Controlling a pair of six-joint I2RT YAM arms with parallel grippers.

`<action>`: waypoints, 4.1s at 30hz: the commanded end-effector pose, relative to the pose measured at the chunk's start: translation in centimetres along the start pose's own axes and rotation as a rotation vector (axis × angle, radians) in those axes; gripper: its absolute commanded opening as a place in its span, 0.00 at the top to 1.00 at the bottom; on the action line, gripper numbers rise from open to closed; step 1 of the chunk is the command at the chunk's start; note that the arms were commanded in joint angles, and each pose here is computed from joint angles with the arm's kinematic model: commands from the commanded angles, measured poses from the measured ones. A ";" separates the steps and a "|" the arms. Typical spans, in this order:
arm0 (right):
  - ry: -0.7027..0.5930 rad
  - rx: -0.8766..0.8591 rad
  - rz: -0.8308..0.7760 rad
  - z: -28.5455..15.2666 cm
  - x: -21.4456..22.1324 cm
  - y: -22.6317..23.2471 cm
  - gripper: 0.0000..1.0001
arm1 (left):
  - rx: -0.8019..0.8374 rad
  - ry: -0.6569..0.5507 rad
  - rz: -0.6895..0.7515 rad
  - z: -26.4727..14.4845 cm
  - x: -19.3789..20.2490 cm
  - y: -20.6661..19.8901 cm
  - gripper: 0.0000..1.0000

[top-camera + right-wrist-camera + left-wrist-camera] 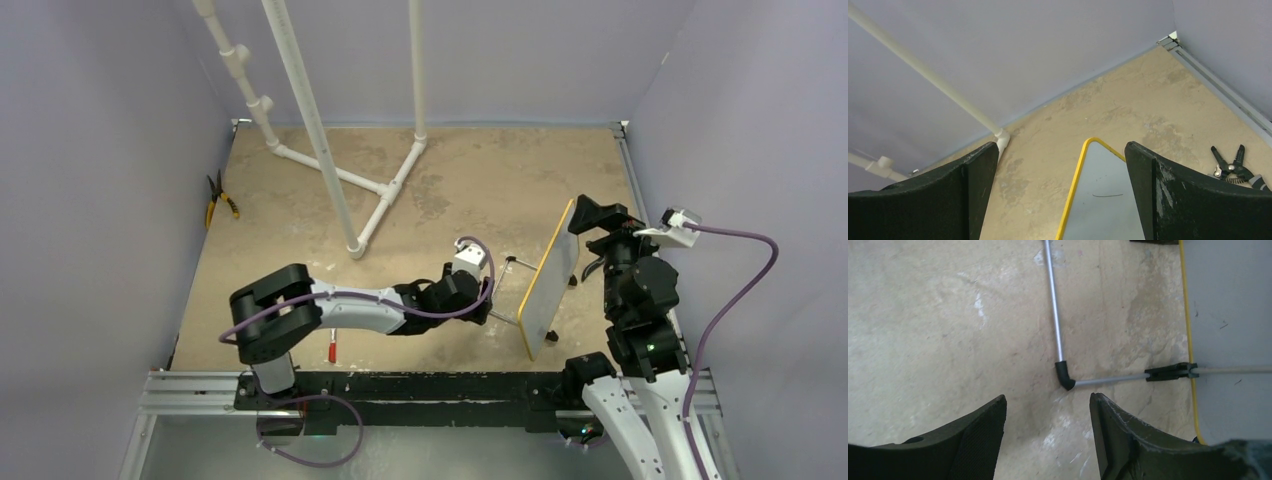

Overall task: Write a sentence on the whiteboard
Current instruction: Pick up the whiteboard stand from the center of the board, then put down the whiteboard stand at the center of the board.

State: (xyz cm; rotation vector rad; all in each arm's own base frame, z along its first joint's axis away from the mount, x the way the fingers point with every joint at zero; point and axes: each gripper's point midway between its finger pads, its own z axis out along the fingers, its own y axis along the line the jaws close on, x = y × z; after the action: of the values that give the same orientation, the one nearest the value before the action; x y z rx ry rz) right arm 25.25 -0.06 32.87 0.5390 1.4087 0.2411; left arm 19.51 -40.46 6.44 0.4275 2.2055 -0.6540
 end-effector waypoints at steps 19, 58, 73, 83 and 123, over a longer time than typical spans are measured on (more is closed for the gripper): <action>-0.008 -0.067 -0.007 -0.2 -0.6 1.3 0.01 | -0.031 -0.032 0.034 6.0 -0.8 -2.1 0.54; -0.002 -0.065 -0.013 -0.2 -0.6 1.3 0.01 | -0.322 -0.065 0.190 5.2 -4.1 9.6 1.00; 0.007 -0.068 -0.019 0.0 -0.4 1.4 0.01 | -0.246 -0.015 0.301 4.3 -6.6 16.4 1.00; 0.021 -0.064 -0.027 0.4 0.1 1.4 0.01 | -0.156 -0.017 0.362 4.7 -9.8 19.3 1.00; 0.017 -0.142 -0.037 0.2 -0.4 2.9 0.01 | -0.271 -0.144 -0.120 -10.5 -9.8 20.1 0.37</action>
State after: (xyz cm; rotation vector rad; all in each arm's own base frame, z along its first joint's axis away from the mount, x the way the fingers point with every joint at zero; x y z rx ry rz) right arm 26.26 1.90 32.04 0.4345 1.4771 0.2823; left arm 31.69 -22.17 13.60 0.3284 2.0579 -0.4696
